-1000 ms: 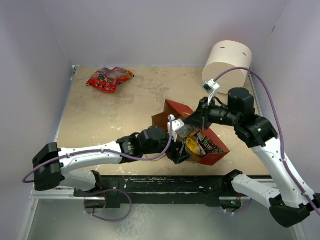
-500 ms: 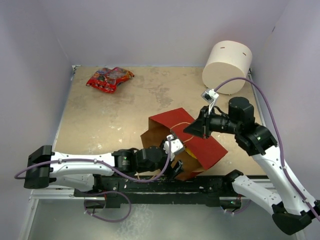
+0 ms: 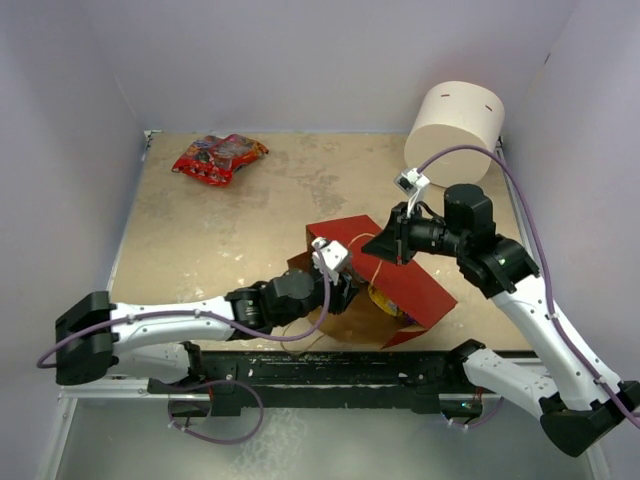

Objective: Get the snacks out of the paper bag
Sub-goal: Take out the snack from the paper bag.

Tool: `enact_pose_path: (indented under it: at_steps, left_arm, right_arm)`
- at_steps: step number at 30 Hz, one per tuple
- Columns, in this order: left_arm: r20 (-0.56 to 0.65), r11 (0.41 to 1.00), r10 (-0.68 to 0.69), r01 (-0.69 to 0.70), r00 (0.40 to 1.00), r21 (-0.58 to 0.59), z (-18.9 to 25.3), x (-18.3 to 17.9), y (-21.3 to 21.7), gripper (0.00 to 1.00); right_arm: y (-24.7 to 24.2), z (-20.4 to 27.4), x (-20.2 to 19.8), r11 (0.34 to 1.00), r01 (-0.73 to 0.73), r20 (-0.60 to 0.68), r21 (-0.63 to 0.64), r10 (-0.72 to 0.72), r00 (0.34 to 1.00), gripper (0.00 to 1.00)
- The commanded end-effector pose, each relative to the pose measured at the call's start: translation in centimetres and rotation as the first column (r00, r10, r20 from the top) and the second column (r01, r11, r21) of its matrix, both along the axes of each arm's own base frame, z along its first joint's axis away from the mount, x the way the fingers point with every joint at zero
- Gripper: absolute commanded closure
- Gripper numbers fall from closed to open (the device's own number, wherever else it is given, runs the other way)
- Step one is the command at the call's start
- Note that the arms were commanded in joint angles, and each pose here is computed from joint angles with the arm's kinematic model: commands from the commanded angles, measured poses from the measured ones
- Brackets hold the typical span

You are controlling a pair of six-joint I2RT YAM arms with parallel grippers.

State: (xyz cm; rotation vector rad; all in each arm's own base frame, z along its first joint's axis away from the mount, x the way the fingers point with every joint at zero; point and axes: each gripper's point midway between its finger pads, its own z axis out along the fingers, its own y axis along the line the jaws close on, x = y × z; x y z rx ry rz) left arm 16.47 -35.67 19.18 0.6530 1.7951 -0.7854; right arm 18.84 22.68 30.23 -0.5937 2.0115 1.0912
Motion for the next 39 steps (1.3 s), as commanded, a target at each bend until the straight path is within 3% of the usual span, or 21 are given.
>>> enact_pose_path:
  at_steps: [1,4,11,21,27,33,37,39]
  left_arm:
    - [0.009,0.997,-0.014,0.014,1.0,-0.077,-1.0,0.8,-2.9,0.54]
    - [0.02,0.998,0.002,-0.001,1.0,-0.059,-2.8,1.6,-3.8,0.61]
    - [-0.014,0.998,-0.017,0.016,1.0,-0.063,-4.3,0.8,-3.2,0.6]
    - [-0.017,0.996,-0.055,0.054,0.998,-0.07,-4.1,-0.3,-2.2,0.38]
    - [-0.002,0.997,-0.075,0.075,0.997,-0.024,-5.4,-0.1,-2.9,0.48]
    - [0.037,0.997,-0.076,0.076,0.996,-0.008,-6.7,2.0,-5.1,0.54]
    - [0.039,0.997,-0.074,0.074,0.997,0.007,-8.2,3.2,-6.5,0.5]
    - [0.042,0.999,-0.052,0.051,0.998,0.011,-8.7,3.9,-7.0,0.41]
  right_arm:
    - [-0.3,2.8,1.0,0.999,0.039,0.119,0.028,-0.042,0.992,1.0]
    - [-0.7,3.4,1.8,0.993,0.105,0.137,0.053,-0.111,0.984,1.0]
    - [-0.7,4.3,3.1,0.981,0.171,0.134,0.095,-0.183,0.974,1.0]
    - [-1.2,4.7,3.3,0.975,0.199,0.145,0.098,-0.212,0.966,1.0]
    - [0.2,6.2,1.9,0.982,0.076,0.196,0.171,-0.109,0.975,1.0]
    - [0.5,6.3,0.1,0.986,-0.047,0.297,0.161,-0.003,0.955,1.0]
    - [0.5,6.6,0.1,0.985,-0.058,0.332,0.164,0.0,0.943,1.0]
    - [0.7,6.4,0.3,0.984,-0.062,0.317,0.164,0.007,0.948,1.0]
